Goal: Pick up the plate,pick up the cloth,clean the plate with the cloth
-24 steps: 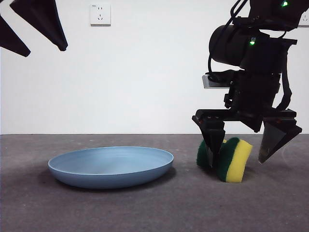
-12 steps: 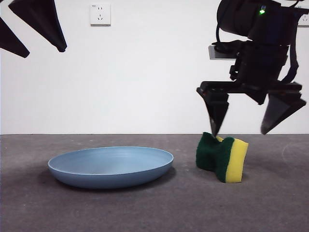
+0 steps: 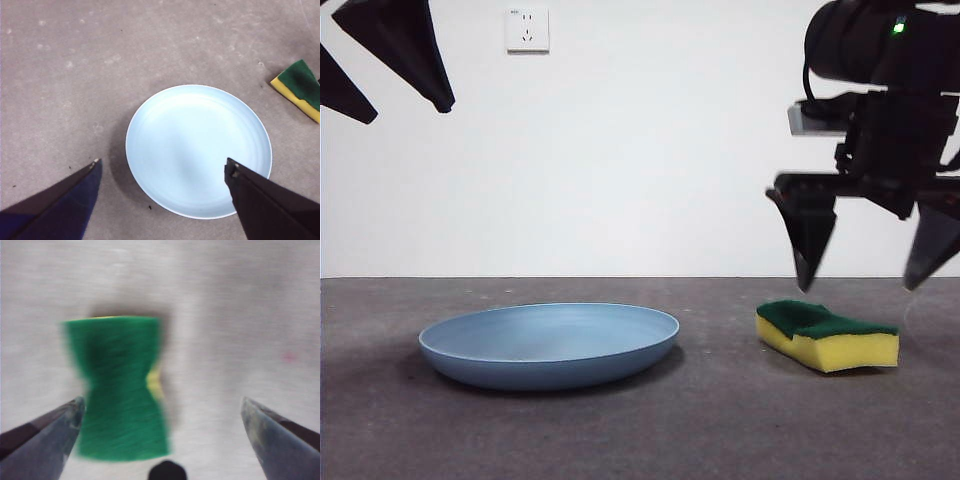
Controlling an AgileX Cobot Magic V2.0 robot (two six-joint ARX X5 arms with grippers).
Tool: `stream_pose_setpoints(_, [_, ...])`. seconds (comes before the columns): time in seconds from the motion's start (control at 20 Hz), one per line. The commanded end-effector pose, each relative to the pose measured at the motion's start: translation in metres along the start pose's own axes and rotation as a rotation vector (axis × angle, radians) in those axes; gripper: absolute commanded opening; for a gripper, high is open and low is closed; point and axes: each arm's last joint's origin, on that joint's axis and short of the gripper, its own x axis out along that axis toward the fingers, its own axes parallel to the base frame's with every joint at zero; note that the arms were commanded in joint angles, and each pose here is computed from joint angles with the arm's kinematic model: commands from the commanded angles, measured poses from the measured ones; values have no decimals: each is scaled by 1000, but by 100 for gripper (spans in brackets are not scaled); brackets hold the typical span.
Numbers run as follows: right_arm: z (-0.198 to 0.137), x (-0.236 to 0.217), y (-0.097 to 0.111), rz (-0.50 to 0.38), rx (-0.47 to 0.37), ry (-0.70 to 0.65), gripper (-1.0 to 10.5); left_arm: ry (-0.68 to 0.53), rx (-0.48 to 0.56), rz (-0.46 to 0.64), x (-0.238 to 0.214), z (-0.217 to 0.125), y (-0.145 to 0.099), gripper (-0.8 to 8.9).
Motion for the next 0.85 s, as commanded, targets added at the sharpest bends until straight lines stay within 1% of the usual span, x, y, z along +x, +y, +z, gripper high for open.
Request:
stream_pose_setpoints(0.05, [-2,-11,2,102,-7,-17,345,8,1,1,2,-3,-1,362])
stream_pose_setpoints(0.1, [-2,-15,3,136,-14,-25,113,6,2,0,2,-3,-1,232])
stream_pose_setpoints(0.15, [-2,-20,3,157,-26,-38,-17,6,7,1,2,-3,-1,41])
stream_pose_setpoints(0.2, [-2,-25,3,172,-27,-54,-11,5,8,0,2,-3,-1,-1])
stream_pose_setpoints(0.3, [-2,-35,4,184,-41,-85,-10,-3,17,3,2,-2,-1,-8])
stream_pose_setpoints(0.45, [-3,-51,8,201,-84,-159,-10,-30,29,77,2,0,1,-9])
stream_pose_setpoints(0.5, [-3,-59,11,213,-96,-200,-10,-32,29,83,2,0,2,-9])
stream_pose_setpoints(0.65, [-7,-81,19,256,-133,-346,-11,-71,24,80,3,-2,2,-9])
stream_pose_setpoints(0.75, [-17,-92,24,290,-156,-439,-11,-133,11,56,3,-9,3,-9])
stream_pose_setpoints(0.85, [-31,-96,27,316,-175,-500,-11,-161,5,54,3,-23,4,-9])
